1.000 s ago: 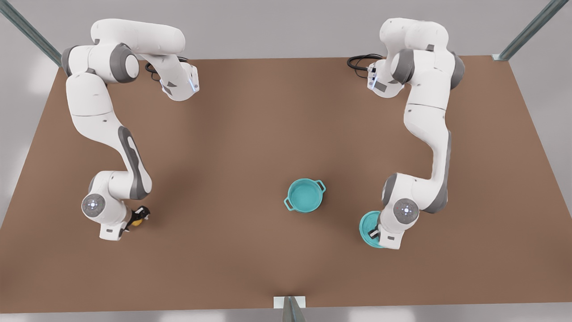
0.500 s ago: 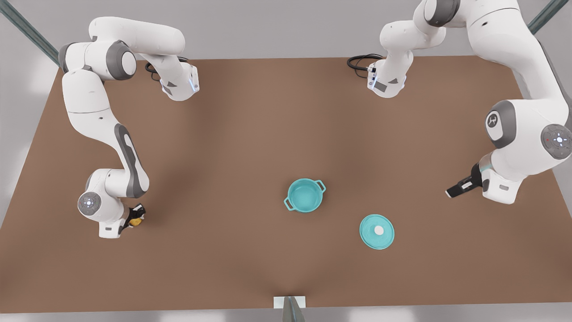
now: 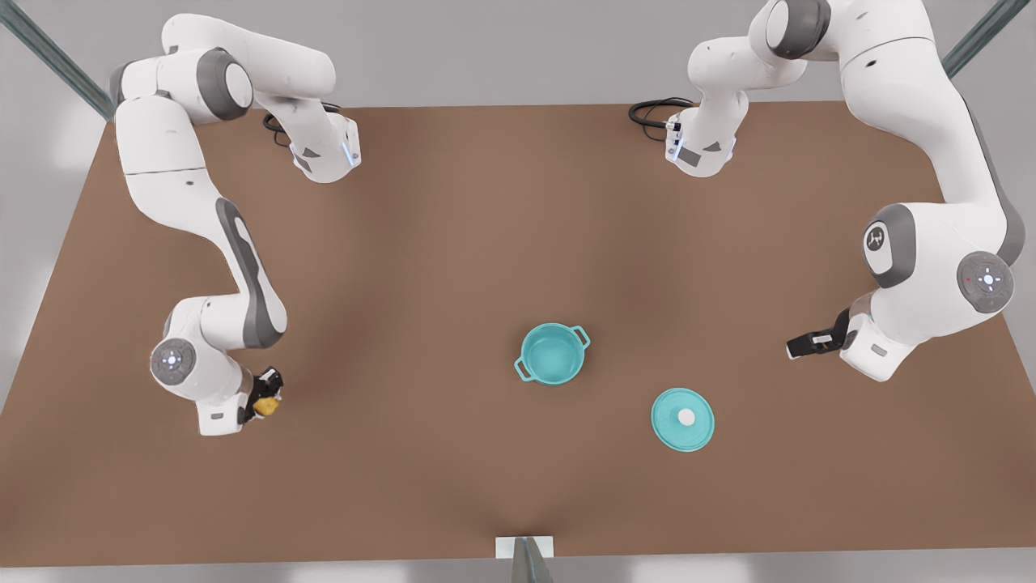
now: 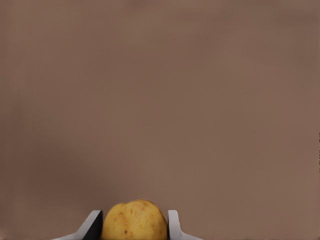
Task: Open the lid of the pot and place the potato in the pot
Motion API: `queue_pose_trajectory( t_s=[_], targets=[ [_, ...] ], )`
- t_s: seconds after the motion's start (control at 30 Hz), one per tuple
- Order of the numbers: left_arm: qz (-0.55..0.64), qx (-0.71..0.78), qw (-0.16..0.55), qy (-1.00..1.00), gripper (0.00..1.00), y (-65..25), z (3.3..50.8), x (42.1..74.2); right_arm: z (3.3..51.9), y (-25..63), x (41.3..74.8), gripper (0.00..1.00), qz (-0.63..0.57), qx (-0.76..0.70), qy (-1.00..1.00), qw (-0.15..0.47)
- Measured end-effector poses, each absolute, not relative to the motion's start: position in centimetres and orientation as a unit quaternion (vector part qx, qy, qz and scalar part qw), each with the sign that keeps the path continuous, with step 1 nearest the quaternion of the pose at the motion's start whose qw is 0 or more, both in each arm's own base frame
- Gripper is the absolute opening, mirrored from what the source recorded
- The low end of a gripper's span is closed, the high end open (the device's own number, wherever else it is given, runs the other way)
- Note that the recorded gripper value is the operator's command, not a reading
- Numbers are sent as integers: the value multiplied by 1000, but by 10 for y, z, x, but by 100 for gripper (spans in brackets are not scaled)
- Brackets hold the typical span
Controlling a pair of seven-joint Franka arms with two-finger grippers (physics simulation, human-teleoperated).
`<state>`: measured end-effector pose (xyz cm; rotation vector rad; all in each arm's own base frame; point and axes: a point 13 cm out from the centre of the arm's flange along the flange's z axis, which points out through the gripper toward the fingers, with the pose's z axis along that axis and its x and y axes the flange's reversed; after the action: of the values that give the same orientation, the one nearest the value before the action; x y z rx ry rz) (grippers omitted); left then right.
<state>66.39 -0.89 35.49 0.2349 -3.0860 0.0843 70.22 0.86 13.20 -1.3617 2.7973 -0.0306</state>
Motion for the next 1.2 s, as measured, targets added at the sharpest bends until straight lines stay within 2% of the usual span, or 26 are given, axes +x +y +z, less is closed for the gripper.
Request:
queue_pose_trajectory(
  t_s=[0.1,0.2,0.33,0.53,0.8,0.97,1.07,1.1,1.13,1.17,1.2],
  targets=[
    [28,60,21,-998,100,-9,355,665,171,72,716,54,-5,-469,882,34],
    [28,46,21,-998,100,-10,354,665,201,143,712,54,15,-495,867,43],
    [28,29,22,-999,100,-12,352,664,223,238,693,54,44,-527,847,50],
    [28,32,15,-999,100,14,355,667,230,374,652,54,101,-550,827,62],
    [29,16,14,-999,100,12,355,667,196,532,593,54,149,-560,809,98],
    [29,8,16,-999,100,11,353,666,149,584,585,54,164,-537,817,130],
    [29,2,21,-999,100,8,350,663,140,597,591,54,168,-520,824,153],
    [29,1,22,-999,100,7,350,663,140,599,593,58,169,-514,826,160],
    [29,0,23,-999,100,7,350,663,141,600,596,95,169,-509,828,166],
    [29,0,23,-999,100,7,350,662,143,601,598,100,170,-503,830,171],
    [29,-1,24,-999,100,7,350,662,144,601,600,100,170,-498,832,176]
  ],
)
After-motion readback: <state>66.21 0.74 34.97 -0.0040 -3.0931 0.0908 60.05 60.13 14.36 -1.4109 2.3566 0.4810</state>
